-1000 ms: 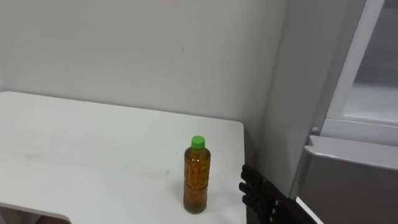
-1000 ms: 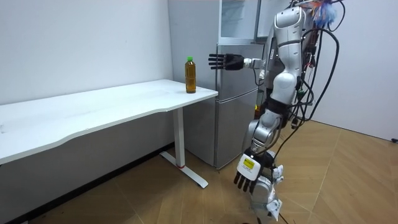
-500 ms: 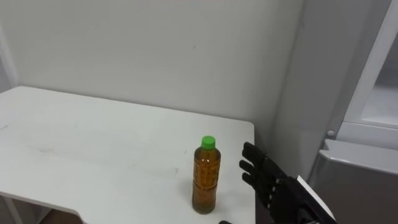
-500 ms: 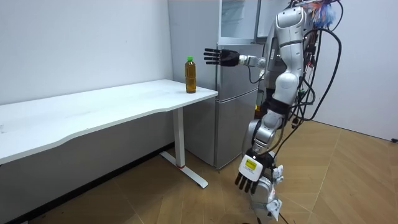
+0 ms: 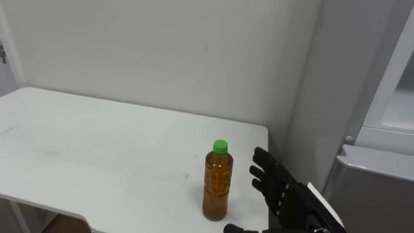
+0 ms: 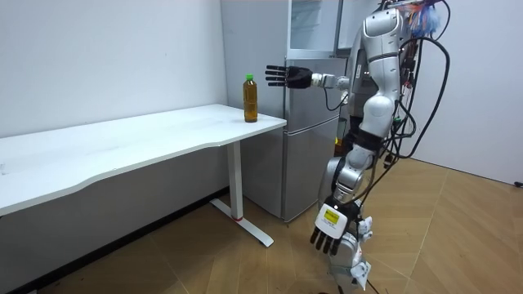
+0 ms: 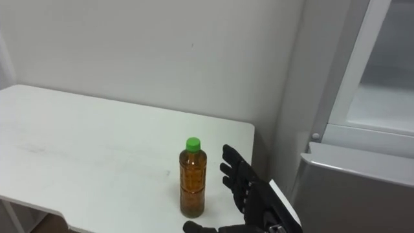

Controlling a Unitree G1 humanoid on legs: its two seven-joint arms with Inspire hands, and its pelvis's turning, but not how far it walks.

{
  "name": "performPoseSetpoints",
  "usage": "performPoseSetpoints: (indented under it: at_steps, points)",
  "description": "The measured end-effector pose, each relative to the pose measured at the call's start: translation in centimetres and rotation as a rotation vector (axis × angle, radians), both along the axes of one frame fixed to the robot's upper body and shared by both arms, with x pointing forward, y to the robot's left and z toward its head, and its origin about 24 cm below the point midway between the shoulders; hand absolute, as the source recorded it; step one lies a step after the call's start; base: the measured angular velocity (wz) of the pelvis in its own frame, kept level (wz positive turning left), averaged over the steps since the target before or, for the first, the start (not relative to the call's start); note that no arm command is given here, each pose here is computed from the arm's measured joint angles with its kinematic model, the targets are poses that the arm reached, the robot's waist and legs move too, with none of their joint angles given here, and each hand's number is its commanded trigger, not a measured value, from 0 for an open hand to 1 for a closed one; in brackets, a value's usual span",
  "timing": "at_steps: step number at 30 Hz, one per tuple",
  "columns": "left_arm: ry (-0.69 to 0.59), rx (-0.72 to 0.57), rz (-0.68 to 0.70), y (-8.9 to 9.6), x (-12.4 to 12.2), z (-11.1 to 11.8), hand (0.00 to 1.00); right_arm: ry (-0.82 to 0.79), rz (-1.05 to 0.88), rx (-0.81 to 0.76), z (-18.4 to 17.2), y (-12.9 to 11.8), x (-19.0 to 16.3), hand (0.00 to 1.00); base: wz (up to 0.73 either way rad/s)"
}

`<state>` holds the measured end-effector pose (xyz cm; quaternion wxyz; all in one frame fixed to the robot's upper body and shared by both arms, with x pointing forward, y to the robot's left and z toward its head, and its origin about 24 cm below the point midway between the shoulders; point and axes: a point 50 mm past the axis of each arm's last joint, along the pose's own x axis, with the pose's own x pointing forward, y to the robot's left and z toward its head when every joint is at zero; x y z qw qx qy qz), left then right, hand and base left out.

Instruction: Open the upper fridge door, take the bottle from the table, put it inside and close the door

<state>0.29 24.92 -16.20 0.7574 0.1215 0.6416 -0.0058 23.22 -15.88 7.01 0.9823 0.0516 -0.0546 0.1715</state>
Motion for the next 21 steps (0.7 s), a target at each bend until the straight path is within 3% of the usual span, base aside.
performPoseSetpoints:
  at_steps: [11,21]
  points:
    - [-0.002,-0.003,-0.021,-0.3,0.3,-0.1,0.0,0.029,-0.057,0.037,-0.5,-0.2,0.4,0.0,0.03]
    - [0.003,-0.002,-0.018,-1.1,0.2,-0.3,0.0,0.018,-0.185,0.058,0.2,1.0,1.9,0.0,0.03]
